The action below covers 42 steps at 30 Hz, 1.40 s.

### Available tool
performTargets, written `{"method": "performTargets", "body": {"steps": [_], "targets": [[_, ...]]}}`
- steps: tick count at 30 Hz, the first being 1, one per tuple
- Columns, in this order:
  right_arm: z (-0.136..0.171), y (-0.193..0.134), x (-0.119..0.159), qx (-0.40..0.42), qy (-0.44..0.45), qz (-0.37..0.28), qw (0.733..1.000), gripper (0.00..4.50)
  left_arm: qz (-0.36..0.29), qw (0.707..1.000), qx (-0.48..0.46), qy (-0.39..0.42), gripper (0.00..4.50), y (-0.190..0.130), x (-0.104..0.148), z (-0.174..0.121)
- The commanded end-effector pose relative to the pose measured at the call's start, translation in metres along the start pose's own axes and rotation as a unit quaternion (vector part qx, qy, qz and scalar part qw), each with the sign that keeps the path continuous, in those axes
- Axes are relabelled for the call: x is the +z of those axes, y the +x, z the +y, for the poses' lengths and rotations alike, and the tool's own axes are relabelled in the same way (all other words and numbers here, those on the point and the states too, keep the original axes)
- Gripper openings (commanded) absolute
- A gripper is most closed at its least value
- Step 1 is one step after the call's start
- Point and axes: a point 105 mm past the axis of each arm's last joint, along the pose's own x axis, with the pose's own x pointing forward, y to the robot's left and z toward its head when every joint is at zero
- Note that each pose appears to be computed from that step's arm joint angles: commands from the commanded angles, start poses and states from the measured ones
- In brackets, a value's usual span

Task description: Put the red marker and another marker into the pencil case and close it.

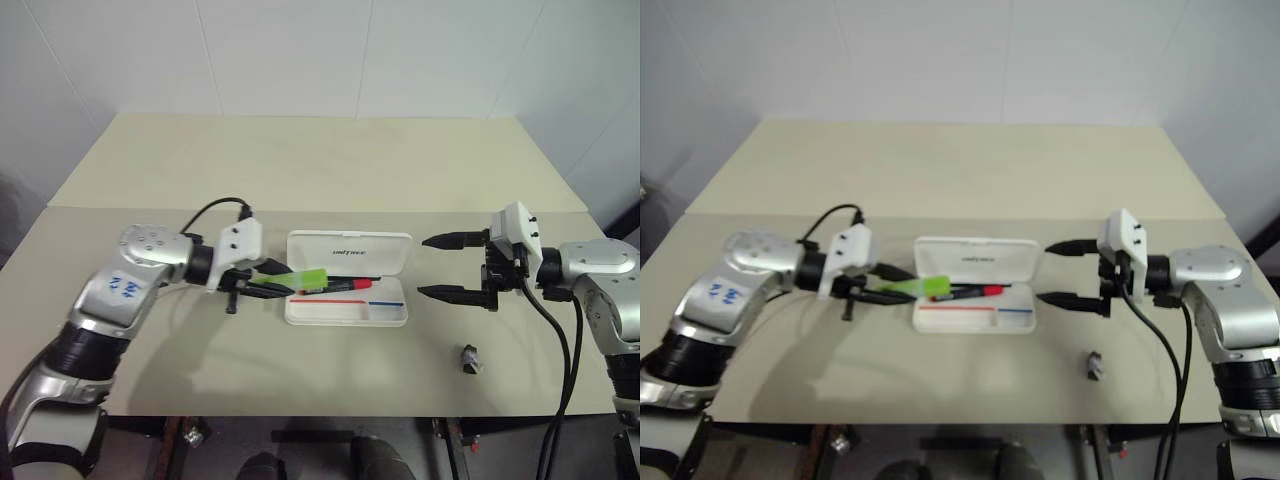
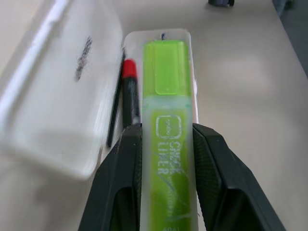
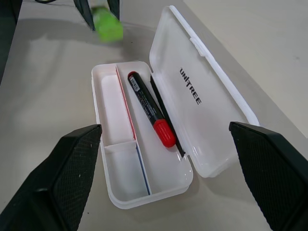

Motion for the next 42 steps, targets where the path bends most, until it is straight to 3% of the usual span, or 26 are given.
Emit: {"method": "performTargets", "body": {"steps": [1, 17, 37, 42], "targets": [[0.002, -0.008, 0.012, -0.012, -0.019, -0.007, 1.0, 4.5, 0.011, 1.0, 0.005, 0.009, 1.06, 0.015, 0.003, 0.01], [0.022, -0.013, 0.005, -0.016, -0.002, -0.002, 1.0, 4.5, 0.024, 0.997, -0.062, 0.026, 1.06, 0.061, 0.008, -0.001], [0.027, -0.005, 0.007, -0.033, -0.002, -0.018, 0.999, 4.5, 0.085, 0.993, -0.07, 0.032, 1.06, 0.066, -0.009, -0.005], [0.026, -0.004, 0.008, -0.034, -0.002, -0.02, 0.999, 4.5, 0.084, 0.993, -0.074, 0.035, 2.68, 0.07, -0.008, -0.006]]}}
